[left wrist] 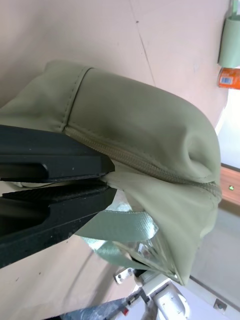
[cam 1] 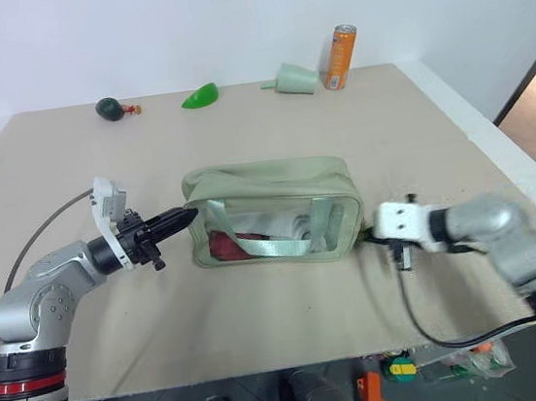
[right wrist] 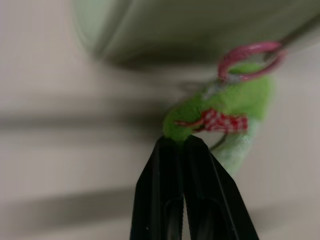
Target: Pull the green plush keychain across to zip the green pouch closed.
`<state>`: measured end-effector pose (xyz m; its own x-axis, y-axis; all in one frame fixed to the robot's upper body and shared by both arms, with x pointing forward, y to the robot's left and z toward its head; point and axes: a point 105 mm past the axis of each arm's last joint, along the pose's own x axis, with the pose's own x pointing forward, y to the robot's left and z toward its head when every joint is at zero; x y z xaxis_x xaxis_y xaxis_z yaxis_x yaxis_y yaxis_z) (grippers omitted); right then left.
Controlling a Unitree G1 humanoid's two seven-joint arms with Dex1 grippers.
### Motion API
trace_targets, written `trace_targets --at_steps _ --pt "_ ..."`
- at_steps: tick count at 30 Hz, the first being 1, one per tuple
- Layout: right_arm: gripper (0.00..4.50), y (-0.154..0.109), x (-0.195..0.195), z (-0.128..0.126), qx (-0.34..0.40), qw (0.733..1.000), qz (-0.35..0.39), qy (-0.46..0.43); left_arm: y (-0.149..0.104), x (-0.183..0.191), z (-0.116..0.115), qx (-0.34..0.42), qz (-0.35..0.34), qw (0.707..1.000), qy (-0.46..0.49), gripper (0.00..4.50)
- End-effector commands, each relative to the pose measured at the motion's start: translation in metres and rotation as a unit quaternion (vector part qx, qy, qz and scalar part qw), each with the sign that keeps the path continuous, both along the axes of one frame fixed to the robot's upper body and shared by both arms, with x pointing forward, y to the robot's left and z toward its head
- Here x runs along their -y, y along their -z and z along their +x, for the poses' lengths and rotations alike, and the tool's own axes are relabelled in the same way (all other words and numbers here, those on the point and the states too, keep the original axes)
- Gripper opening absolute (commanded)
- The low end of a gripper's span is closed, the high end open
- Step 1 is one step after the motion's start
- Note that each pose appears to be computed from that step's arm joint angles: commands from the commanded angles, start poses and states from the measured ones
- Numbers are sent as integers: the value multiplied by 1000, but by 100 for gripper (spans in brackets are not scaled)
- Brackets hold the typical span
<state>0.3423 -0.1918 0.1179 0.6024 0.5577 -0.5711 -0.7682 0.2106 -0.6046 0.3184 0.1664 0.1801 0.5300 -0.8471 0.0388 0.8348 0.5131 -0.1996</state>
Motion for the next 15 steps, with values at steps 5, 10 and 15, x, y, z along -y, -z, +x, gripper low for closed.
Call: trace_targets --at_steps 5,10,15 --pt "1 7 -8 5 -18 998 56 12 1 -6 4 -19 -9 1000 -22 0" --pt "64 -27 -4 16 43 993 105 26 3 -8 4 -26 -8 999 -30 0" --pt "238 -57 -4 1 15 982 189 5 -5 -8 7 -28 -35 999 -29 170"
